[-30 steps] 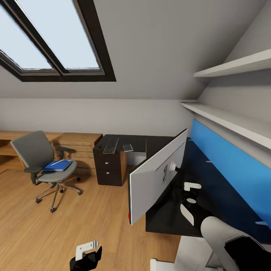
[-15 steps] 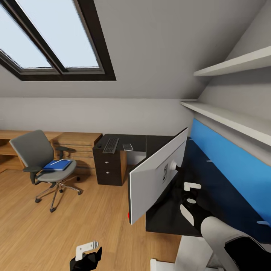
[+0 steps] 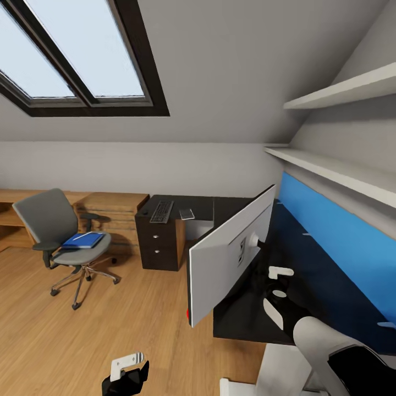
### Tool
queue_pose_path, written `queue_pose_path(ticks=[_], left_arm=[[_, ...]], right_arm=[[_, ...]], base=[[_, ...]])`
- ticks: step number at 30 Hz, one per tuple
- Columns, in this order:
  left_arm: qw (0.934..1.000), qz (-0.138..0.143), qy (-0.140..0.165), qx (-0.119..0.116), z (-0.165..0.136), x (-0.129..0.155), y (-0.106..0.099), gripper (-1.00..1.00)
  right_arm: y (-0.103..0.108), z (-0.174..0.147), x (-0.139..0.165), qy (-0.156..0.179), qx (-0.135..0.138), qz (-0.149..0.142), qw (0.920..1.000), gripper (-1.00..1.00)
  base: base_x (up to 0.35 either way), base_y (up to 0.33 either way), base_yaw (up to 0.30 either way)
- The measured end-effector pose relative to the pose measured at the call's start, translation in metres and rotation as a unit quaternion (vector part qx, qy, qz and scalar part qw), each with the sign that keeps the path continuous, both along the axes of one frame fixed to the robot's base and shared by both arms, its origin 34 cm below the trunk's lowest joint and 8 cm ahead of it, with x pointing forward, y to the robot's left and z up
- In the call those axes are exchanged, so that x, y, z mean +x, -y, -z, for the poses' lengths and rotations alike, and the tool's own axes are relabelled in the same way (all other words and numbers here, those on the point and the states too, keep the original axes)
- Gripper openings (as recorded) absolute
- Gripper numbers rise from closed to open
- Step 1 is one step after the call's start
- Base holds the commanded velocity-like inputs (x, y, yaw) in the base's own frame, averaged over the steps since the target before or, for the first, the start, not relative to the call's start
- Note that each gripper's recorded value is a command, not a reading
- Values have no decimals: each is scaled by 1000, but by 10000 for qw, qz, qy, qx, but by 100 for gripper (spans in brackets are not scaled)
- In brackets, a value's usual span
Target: In the bedroom, organize the workspace by keeping the computer under the desk, ensuring the monitor is on the desk, placing the keyboard on the desk next to the monitor, placing the mouse on the desk next to the keyboard, moving the folder from the swivel chair onto the desk next to the mouse, stacking the notebook on top of the folder with the pen on top of the notebook, and positioning the swivel chair next to the desk.
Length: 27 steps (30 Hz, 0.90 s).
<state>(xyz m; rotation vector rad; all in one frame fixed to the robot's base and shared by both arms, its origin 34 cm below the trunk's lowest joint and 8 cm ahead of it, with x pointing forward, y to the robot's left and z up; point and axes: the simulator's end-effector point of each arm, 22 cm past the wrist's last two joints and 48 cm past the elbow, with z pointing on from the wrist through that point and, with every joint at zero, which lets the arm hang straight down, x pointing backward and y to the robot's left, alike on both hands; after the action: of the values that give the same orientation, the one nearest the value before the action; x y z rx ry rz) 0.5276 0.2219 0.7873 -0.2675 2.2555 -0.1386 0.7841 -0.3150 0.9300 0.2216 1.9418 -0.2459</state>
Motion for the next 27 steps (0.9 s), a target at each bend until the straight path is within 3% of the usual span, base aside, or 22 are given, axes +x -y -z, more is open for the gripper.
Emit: queue_pose_path(ticks=[27], left_arm=[[10000,-21,-10,1,19,3,-2,100]], right_arm=[[0,17,4,5,-2,-1,10000,100]], base=[[0,0,0]])
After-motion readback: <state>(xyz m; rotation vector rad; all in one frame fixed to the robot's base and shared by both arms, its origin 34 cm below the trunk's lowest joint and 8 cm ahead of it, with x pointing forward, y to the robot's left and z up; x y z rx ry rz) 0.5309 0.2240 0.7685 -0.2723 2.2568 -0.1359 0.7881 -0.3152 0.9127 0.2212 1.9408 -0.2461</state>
